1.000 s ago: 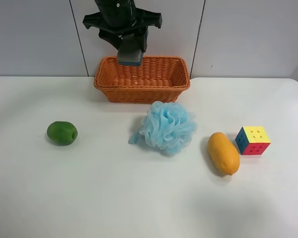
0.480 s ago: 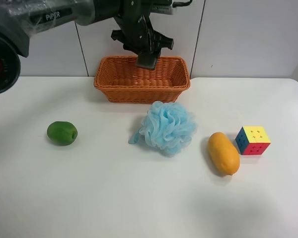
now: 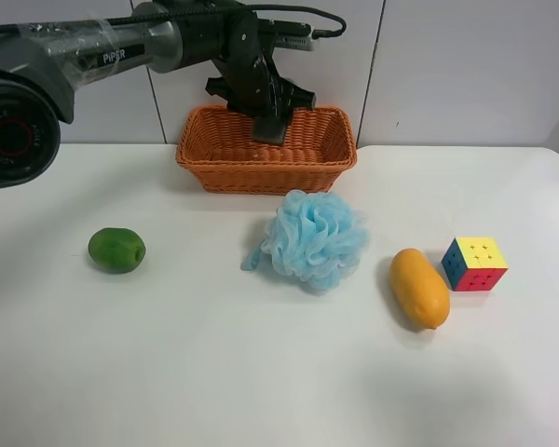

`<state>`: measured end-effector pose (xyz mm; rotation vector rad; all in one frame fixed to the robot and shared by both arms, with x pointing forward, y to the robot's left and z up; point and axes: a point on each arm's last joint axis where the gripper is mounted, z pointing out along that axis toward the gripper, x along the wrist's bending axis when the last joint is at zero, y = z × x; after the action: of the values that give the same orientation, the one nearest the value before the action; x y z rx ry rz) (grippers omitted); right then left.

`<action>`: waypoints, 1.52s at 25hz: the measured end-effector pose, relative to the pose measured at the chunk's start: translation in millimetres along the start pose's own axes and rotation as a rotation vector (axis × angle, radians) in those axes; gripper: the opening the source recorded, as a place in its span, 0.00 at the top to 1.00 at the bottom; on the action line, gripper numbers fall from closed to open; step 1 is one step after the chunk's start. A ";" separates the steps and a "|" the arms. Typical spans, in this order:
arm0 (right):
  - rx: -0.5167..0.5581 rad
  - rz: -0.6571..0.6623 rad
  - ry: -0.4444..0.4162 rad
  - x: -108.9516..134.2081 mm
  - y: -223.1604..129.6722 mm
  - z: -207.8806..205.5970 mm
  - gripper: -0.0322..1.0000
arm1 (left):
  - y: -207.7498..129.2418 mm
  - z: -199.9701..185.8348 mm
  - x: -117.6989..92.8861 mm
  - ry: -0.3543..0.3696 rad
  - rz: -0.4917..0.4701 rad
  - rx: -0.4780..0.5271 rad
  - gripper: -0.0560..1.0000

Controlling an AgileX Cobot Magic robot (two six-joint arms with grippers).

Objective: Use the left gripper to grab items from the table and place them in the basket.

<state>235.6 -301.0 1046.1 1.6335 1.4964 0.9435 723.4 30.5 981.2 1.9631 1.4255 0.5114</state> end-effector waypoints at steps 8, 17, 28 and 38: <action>0.000 0.000 0.000 0.0 0.0 0.0 0.01 | -8.2 -0.7 2.6 -0.002 -0.032 0.099 0.02; 0.000 0.000 0.000 0.0 0.0 0.0 0.01 | 13.0 -68.2 6.0 0.025 -0.022 0.192 0.01; 0.000 0.000 0.000 0.0 0.0 0.0 0.01 | 37.7 -202.9 11.0 -0.010 0.104 0.161 0.01; 0.000 0.000 0.000 0.0 0.0 0.0 0.01 | -51.6 -291.4 30.1 -0.032 0.129 0.303 0.01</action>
<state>235.6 -301.0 1046.1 1.6335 1.4964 0.9435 509.8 149.1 1150.9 2.3034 1.4288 0.3326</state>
